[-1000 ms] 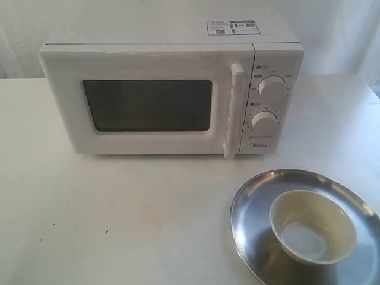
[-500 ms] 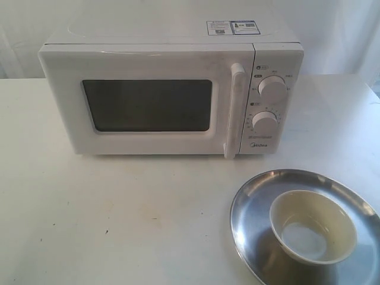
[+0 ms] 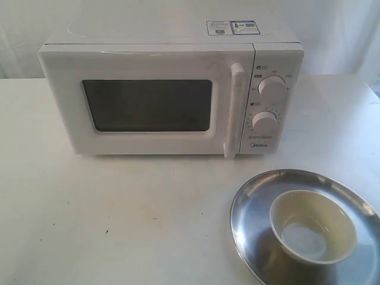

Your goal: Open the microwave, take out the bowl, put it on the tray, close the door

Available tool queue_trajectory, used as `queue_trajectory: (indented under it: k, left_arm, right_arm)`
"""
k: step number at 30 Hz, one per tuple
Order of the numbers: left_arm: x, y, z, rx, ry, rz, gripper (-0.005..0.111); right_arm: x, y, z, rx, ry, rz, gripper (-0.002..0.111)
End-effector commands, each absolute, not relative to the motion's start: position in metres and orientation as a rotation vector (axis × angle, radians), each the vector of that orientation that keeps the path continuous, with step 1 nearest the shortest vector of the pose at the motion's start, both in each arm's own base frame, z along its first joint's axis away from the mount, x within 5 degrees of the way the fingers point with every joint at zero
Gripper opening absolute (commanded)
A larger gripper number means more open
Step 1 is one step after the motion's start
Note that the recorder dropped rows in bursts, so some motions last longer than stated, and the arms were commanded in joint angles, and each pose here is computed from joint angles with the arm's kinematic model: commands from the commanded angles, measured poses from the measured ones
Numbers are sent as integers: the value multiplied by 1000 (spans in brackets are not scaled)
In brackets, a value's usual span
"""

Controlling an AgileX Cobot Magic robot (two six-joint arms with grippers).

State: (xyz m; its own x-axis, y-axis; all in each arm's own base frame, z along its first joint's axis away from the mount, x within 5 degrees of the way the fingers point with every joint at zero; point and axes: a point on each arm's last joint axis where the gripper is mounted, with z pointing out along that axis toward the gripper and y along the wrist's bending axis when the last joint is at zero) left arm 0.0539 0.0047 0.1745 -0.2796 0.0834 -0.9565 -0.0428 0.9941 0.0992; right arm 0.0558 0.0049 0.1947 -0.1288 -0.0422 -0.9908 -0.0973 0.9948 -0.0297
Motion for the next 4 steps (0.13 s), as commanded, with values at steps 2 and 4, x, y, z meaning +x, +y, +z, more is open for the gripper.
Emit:
queue_trajectory:
  k: [2, 4]
  left_arm:
    - [54, 5, 174, 21, 1850, 113, 0]
    - [54, 5, 174, 21, 1850, 113, 0]
  right_arm:
    - [55, 5, 193, -113, 1702, 33, 0]
    - [55, 5, 193, -113, 1702, 33, 0]
